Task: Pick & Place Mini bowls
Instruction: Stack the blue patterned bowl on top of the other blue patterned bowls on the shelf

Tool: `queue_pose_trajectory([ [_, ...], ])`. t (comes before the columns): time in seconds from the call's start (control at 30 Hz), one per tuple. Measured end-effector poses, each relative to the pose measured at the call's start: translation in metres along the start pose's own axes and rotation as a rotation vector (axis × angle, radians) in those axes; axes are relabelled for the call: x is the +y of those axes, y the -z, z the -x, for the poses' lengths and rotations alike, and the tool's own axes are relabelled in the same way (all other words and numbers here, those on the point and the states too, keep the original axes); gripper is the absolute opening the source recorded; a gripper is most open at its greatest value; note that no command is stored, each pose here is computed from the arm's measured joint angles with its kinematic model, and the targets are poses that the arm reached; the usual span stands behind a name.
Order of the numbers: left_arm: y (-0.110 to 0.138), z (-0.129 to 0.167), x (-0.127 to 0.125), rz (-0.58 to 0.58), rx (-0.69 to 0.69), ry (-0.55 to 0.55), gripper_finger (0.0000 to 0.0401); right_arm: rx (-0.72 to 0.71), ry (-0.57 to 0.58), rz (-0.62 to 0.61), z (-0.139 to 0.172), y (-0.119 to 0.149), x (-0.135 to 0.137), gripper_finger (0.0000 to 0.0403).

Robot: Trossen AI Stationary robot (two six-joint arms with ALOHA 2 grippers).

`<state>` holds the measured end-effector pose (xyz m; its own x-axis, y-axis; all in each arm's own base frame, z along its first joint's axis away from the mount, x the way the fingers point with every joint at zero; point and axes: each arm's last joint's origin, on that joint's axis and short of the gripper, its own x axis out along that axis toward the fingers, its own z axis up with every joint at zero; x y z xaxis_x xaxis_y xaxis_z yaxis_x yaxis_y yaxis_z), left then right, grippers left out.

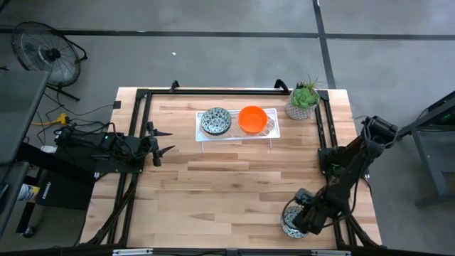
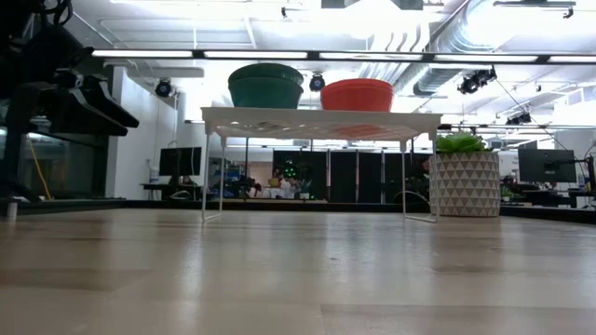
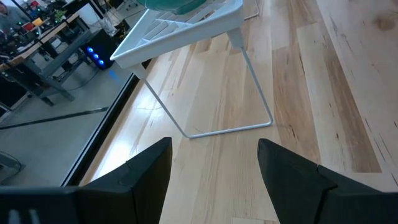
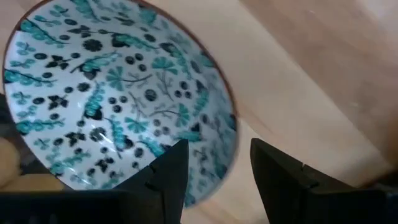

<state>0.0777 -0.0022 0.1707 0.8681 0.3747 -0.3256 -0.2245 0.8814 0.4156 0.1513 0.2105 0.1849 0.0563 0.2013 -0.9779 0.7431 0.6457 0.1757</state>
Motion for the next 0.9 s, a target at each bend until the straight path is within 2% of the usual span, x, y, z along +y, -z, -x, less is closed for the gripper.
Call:
queue_pose_trajectory([
  [0.13, 0.000, 0.000, 0.000, 0.000, 0.000, 0.000, 0.0232, -0.003, -0.044, -0.006, -0.012, -0.003, -0.003, 0.0160],
  [0.33, 0.000, 0.000, 0.000, 0.000, 0.000, 0.000, 0.0232, -0.005, -0.034, -0.027, -0.020, -0.005, -0.010, 0.0151],
  [0.47, 0.000, 0.000, 0.000, 0.000, 0.000, 0.000, 0.0232, 0.000, -0.032, -0.010, -0.021, -0.005, -0.011, 0.0109],
  [0.67, 0.000, 0.000, 0.000, 0.000, 0.000, 0.000, 0.0232, -0.007, -0.052, 0.032, -0.019, -0.005, -0.009, 0.0014],
  [0.9, 0.000, 0.000, 0.000, 0.000, 0.000, 0.000, 0.0232, -0.007, -0.081, 0.105, -0.020, -0.004, -0.006, 0.0006],
])
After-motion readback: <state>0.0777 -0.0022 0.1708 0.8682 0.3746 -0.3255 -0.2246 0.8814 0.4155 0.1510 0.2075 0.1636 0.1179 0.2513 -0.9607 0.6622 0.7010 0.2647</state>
